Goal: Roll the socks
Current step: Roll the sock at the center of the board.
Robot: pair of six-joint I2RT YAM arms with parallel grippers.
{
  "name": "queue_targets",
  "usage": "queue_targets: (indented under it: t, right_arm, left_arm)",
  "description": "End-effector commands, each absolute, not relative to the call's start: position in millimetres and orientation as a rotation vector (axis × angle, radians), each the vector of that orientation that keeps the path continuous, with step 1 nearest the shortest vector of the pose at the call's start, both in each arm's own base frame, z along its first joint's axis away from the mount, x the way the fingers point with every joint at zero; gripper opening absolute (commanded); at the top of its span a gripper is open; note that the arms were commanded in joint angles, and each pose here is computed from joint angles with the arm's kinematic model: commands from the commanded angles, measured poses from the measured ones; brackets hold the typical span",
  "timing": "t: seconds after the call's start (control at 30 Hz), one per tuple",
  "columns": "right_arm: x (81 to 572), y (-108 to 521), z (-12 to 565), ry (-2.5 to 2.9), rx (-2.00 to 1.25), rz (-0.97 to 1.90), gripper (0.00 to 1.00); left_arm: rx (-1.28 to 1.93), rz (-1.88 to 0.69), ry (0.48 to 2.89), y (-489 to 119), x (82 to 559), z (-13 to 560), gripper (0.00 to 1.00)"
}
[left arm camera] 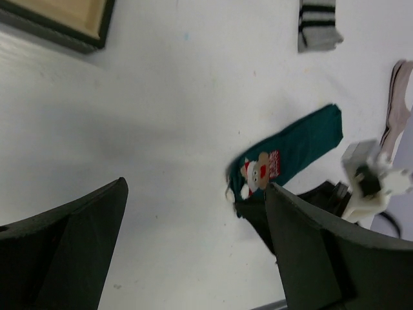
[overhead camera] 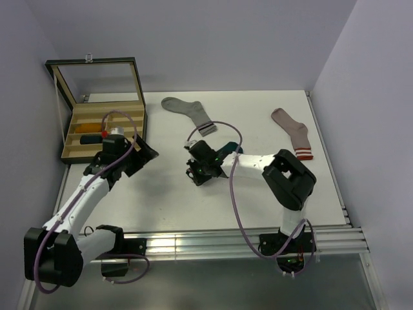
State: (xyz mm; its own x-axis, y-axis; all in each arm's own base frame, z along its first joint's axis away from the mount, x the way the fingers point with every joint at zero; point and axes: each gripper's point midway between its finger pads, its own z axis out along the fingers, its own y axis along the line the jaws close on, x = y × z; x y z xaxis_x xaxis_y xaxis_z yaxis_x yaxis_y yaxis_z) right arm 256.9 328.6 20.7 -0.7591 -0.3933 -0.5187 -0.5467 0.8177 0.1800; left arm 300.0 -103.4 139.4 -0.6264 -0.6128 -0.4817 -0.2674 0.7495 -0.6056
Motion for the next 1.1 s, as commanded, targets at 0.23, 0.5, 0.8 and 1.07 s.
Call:
queue_targets:
  t: [0.23,0.5,0.8,1.07]
  right_arm:
    - [265,339,49,2.536,-0.387,1.314,0.00]
    - [271,331,37,2.543,-0.271,1.474,0.00]
    - [273,324,24,2.591,-0.193,1.490,0.00]
    - [275,321,20,2.596,-0.167,1.482,0.00]
  left_arm:
    - [-0.646,-0.822,2.349,-183,296,101,0.92]
    - [-0.641,-0.873,2.440,-224,291,66,0.85]
    - [-0.678,-0.800,2.457,-222,293,47,0.49]
    - [-0.647,-0.742,2.539,-223,291,19,0.40]
